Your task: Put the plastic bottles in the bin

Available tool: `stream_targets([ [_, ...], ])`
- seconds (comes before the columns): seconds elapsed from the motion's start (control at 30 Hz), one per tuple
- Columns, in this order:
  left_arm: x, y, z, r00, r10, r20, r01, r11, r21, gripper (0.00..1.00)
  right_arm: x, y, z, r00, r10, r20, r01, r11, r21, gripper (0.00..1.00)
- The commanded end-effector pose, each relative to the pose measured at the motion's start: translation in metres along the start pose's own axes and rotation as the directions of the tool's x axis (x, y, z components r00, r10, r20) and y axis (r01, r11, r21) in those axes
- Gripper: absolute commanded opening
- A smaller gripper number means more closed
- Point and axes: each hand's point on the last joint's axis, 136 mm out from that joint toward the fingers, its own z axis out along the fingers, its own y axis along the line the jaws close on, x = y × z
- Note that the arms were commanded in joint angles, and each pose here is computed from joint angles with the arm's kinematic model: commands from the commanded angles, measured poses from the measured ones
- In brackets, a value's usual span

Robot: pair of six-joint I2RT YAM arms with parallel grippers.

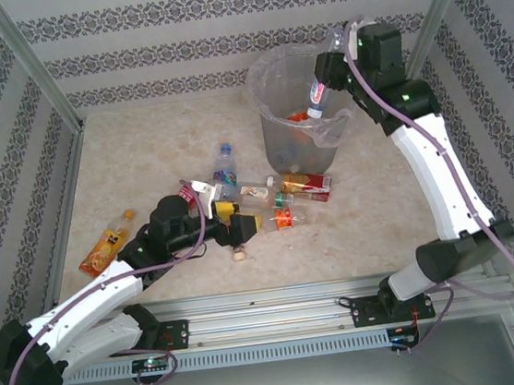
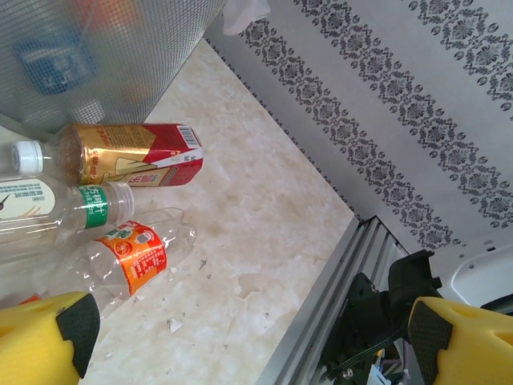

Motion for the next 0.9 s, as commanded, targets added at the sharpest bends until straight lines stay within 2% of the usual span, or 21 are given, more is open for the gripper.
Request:
stream_targets([
  [0.0, -0.007, -0.009, -0.004, 1.000, 0.014, 0.018, -0.014, 1.000, 0.020, 1.00, -0.018, -0.008, 0.006, 0.998, -0.063, 0.031, 0.062, 0.997, 0.052, 0.47],
  [0.27, -0.013, -0.013, -0.006, 1.000, 0.010, 0.028, -0.011, 1.000, 0.025, 1.00, -0.003, -0.029, 0.046, 0.979, -0.178, -0.101, 0.192, 0.969, 0.153, 0.48],
  [0.53, -0.011, -0.014, -0.008, 1.000, 0.001, 0.027, -0.002, 0.999, 0.033, 1.00, 0.020, -0.039, 0.083, 0.944, -0.236, -0.232, 0.276, 0.947, 0.161, 0.48],
  [0.87, -0.018, -0.016, -0.015, 0.997, 0.002, 0.078, -0.005, 0.999, 0.035, 1.00, 0.062, -0.048, 0.108, 0.900, -0.246, -0.360, 0.317, 0.936, 0.151, 0.53],
])
